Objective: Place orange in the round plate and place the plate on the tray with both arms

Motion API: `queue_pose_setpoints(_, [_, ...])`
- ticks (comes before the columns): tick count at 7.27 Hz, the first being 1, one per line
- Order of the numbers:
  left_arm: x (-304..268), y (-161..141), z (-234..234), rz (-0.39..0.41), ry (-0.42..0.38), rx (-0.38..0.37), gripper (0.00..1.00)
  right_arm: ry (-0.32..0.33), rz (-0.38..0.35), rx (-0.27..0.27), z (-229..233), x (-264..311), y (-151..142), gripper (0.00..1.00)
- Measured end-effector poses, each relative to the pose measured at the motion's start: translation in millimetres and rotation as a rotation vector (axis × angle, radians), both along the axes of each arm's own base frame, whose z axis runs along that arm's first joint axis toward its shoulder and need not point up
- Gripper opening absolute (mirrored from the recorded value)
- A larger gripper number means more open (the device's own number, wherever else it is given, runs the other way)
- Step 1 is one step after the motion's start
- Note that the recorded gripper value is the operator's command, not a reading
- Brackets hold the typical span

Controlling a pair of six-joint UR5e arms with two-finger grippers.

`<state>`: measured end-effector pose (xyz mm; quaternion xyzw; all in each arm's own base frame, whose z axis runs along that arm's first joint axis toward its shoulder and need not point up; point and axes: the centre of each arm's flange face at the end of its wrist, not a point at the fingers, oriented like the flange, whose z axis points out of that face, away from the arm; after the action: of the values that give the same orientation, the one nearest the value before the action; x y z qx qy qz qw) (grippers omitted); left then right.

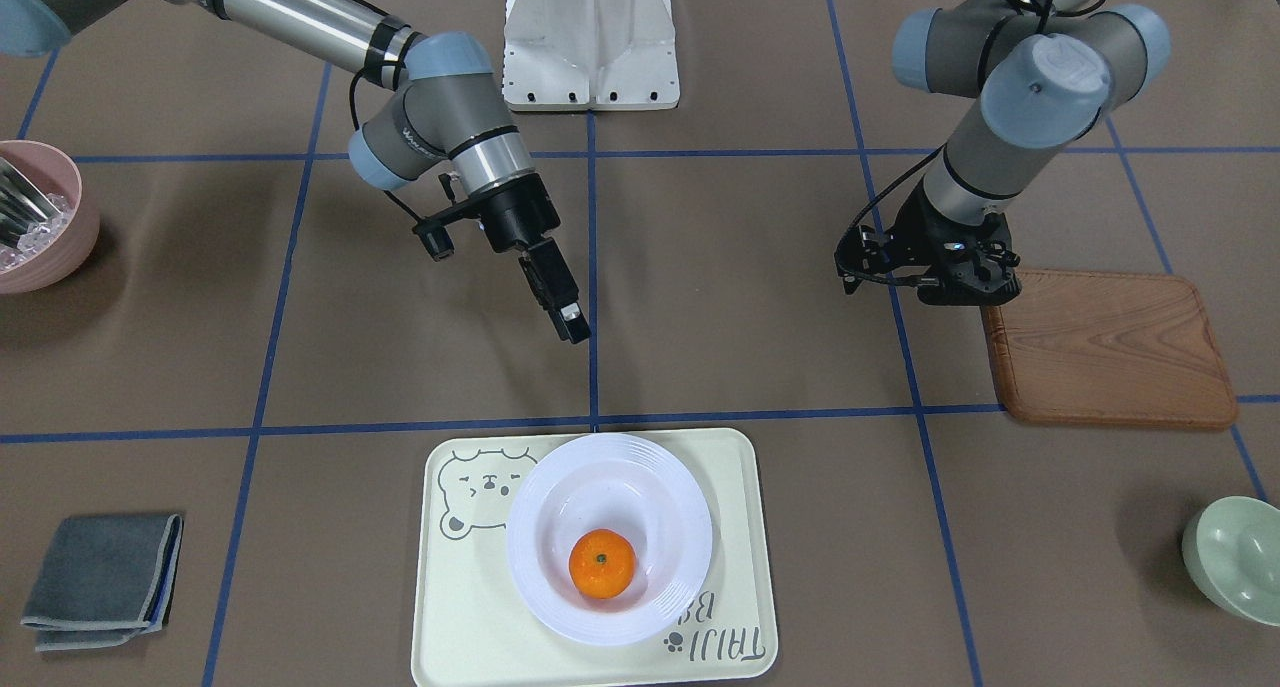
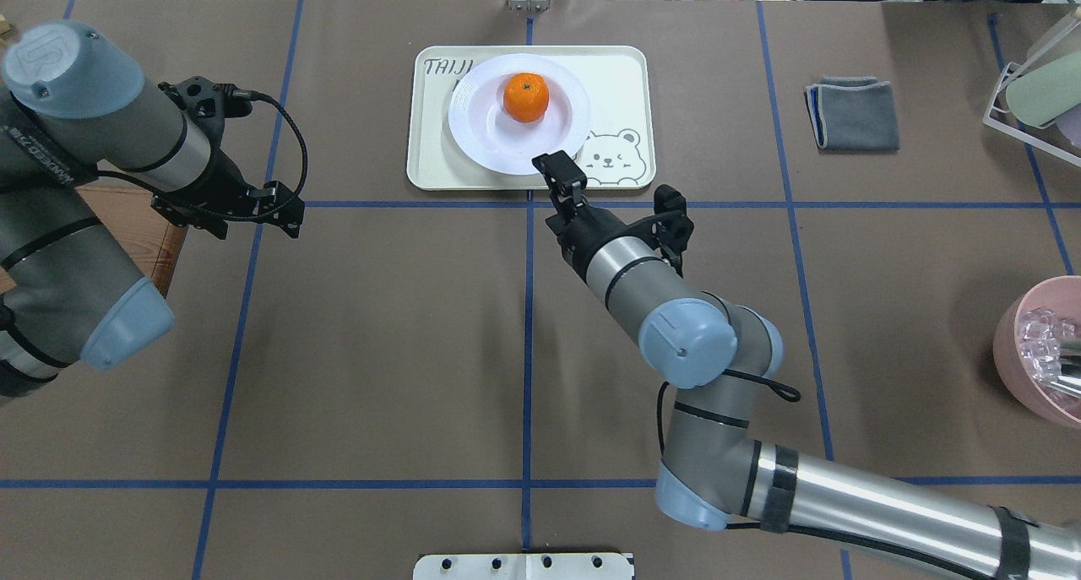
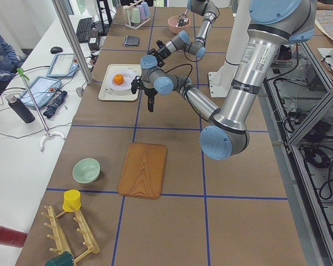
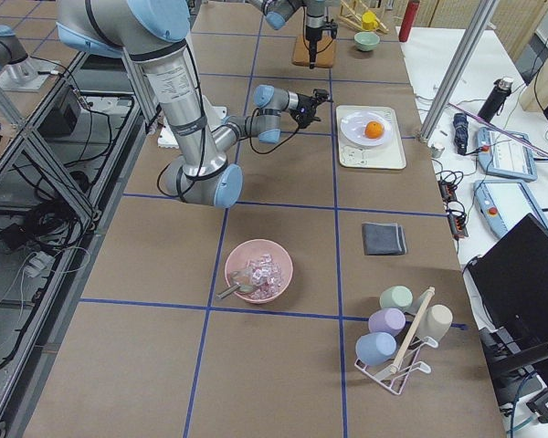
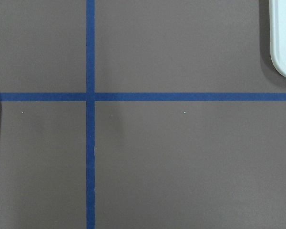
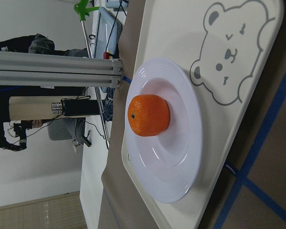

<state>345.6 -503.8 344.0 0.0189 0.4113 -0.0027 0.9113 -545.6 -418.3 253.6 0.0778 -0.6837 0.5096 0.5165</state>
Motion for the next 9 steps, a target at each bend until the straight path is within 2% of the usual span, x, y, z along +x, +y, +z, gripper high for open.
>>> queue_pose_setpoints(1, [0, 0, 0, 0.003, -0.001, 0.004, 0.98, 0.090, -0.069, 0.069, 17, 22, 8, 1.00])
queue_pose_setpoints(2, [-1, 0, 0, 0.004, -0.001, 0.006, 0.98, 0.222, -0.157, 0.161, 39, 44, 7, 1.00])
queue_pose_setpoints(3, [-3, -2, 0, 0.001, 0.000, 0.010, 0.98, 0.337, -0.240, 0.238, 62, 68, -6, 1.00])
queue_pose_setpoints(5, [-20, -11, 4, 0.014, -0.007, 0.052, 0.98, 0.519, -0.423, 0.360, 106, 143, -59, 1.00])
queue_pose_setpoints(6, [-37, -18, 14, 0.029, -0.020, 0.083, 0.98, 0.635, -0.535, 0.416, 129, 186, -88, 1.00])
queue_pose_setpoints(8, [-96, -32, 55, 0.076, -0.076, 0.162, 0.98, 0.883, -0.743, 0.522, 177, 257, -126, 1.00])
queue_pose_setpoints(9, [-129, -37, 80, 0.101, -0.108, 0.197, 0.98, 0.971, -0.833, 0.556, 198, 294, -140, 1.00])
